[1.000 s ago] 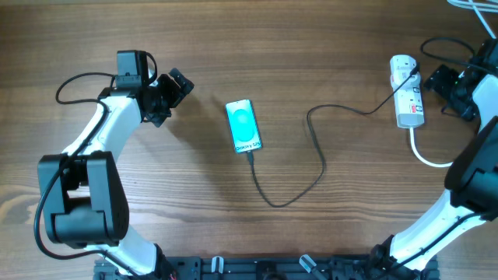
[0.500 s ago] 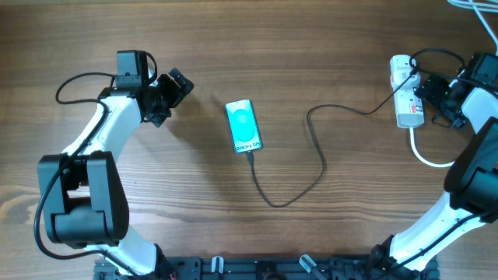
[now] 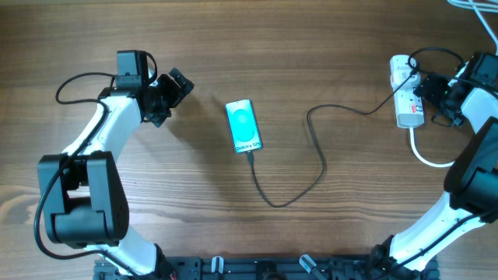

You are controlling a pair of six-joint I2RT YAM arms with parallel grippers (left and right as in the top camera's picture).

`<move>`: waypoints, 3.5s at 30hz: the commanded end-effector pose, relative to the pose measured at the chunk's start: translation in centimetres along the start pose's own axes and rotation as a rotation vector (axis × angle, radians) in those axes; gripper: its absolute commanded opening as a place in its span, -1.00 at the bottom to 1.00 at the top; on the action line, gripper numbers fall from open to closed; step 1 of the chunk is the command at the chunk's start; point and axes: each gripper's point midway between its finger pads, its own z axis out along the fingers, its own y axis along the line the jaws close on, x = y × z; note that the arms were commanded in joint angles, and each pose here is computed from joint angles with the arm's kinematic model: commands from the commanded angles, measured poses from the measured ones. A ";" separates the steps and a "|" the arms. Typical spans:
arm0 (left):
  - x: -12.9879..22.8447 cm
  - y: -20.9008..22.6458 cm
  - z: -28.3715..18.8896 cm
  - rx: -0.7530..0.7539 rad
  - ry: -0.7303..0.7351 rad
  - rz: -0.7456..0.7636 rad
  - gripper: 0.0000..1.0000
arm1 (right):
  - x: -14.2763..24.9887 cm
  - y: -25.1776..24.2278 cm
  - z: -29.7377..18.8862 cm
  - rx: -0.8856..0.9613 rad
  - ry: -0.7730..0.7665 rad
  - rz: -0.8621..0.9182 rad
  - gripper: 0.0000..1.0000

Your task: Plug charger to phone and switch on socket

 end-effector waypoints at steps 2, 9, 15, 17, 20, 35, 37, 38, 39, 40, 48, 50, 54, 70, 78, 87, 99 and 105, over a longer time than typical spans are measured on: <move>-0.5 -1.0 -0.8 0.028 -0.016 0.013 1.00 | 1.5 1.4 0.1 -0.057 0.049 -0.047 0.99; -0.5 -1.0 -0.8 0.028 -0.016 0.013 1.00 | 1.9 1.4 0.1 -0.057 0.066 -0.046 0.99; -0.5 -1.0 -0.8 0.028 -0.016 0.013 1.00 | 2.1 1.5 0.1 -0.060 0.074 -0.048 1.00; -0.5 -1.0 -0.8 0.028 -0.016 0.013 1.00 | 2.3 1.7 0.1 -0.062 0.078 -0.067 1.00; -0.5 -1.0 -0.8 0.028 -0.016 0.013 1.00 | 2.5 2.3 0.1 -0.067 0.080 -0.089 1.00; -0.5 -1.0 -0.8 0.028 -0.016 0.013 1.00 | 2.9 2.3 0.1 -0.065 0.096 -0.089 0.99; -0.5 -1.0 -0.8 0.028 -0.016 0.013 1.00 | 3.0 2.2 0.1 -0.064 0.102 -0.089 0.99; -0.5 -1.0 -0.8 0.028 -0.016 0.013 1.00 | 3.0 2.2 0.1 -0.064 0.102 -0.089 0.99; -0.5 -1.0 -0.8 0.028 -0.016 0.013 1.00 | 3.1 2.2 0.1 -0.063 0.107 -0.088 0.98; -0.5 -1.0 -0.8 0.028 -0.016 0.013 1.00 | 3.3 2.2 -0.2 -0.061 0.117 -0.086 0.96; -0.5 -1.0 -0.8 0.028 -0.016 0.013 1.00 | -0.2 0.1 -2.1 0.085 -0.021 -0.082 1.00; -0.5 -1.0 -0.8 0.028 -0.016 0.013 1.00 | -0.1 -1.3 -2.2 0.164 -0.021 -0.042 0.99; -0.5 -1.0 -0.8 0.028 -0.016 0.013 1.00 | -0.1 -1.3 -1.7 0.162 -0.022 -0.035 1.00; -0.5 -1.0 -0.8 0.028 -0.016 0.013 1.00 | 2.0 -0.3 1.9 0.081 0.052 -0.042 0.99; -0.5 -1.0 -0.8 0.028 -0.016 0.013 1.00 | 3.7 1.4 1.9 -0.028 0.124 -0.060 1.00; -0.5 -1.0 -0.8 0.028 -0.016 0.013 1.00 | 4.7 1.8 2.2 -0.051 0.164 -0.057 1.00; -0.5 -1.0 -0.8 0.028 -0.016 0.013 1.00 | -1.4 0.5 -5.0 0.039 -0.013 -0.143 0.99; -0.5 -1.0 -0.8 0.028 -0.016 0.013 1.00 | -2.9 2.6 -10.3 -0.057 -0.101 -0.216 0.99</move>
